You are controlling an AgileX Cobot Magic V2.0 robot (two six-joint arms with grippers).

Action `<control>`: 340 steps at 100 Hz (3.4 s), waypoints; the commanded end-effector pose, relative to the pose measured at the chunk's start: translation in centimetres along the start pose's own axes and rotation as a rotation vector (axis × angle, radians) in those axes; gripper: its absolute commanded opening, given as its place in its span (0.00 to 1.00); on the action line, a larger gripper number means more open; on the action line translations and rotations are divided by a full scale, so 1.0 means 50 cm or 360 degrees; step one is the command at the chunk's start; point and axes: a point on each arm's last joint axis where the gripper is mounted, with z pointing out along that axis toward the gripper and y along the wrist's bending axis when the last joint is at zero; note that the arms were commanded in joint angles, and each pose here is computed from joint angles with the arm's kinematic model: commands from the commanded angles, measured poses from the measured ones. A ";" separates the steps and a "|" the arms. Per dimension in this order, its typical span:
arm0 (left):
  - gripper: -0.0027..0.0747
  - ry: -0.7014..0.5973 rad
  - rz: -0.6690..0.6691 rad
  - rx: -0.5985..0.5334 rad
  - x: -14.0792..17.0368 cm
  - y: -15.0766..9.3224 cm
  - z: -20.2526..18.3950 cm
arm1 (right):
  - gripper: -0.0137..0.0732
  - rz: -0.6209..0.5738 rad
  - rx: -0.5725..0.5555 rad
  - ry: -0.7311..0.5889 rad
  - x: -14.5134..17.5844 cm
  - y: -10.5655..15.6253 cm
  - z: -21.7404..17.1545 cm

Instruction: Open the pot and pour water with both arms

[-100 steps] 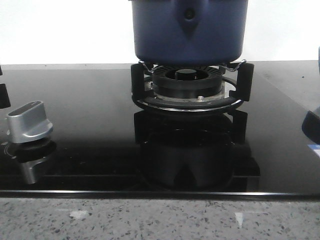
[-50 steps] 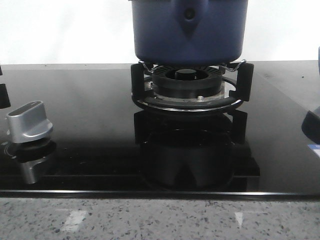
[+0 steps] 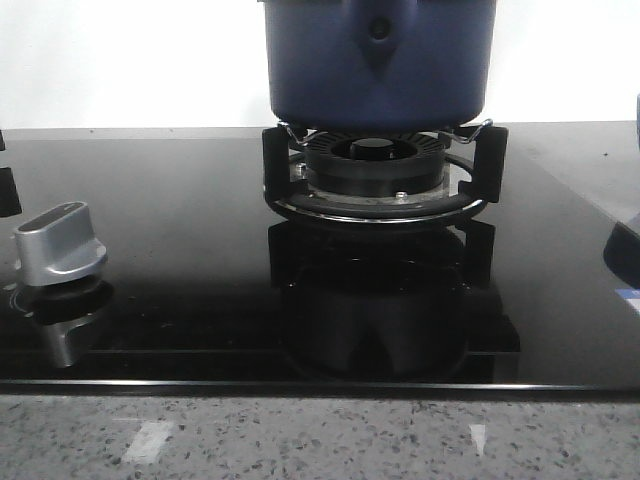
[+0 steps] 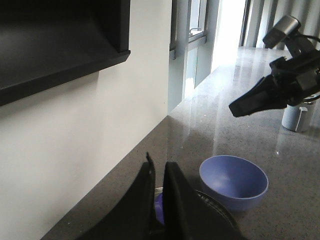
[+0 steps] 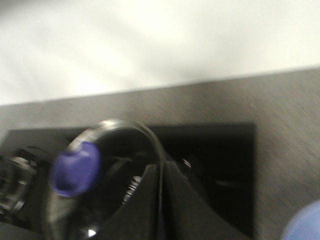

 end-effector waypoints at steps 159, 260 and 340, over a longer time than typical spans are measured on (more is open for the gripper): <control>0.01 -0.0249 -0.0091 -0.1414 0.358 -0.398 -0.273 | 0.08 -0.0476 0.0153 -0.0626 0.446 -0.009 -0.186; 0.01 -0.0262 -0.0266 -0.1844 0.387 -0.370 -0.313 | 0.08 -0.0476 0.0155 -0.0628 0.445 -0.009 -0.186; 0.01 -0.0174 -0.0201 -0.1858 0.581 -0.406 -0.320 | 0.08 -0.0476 0.0157 -0.0631 0.445 -0.009 -0.186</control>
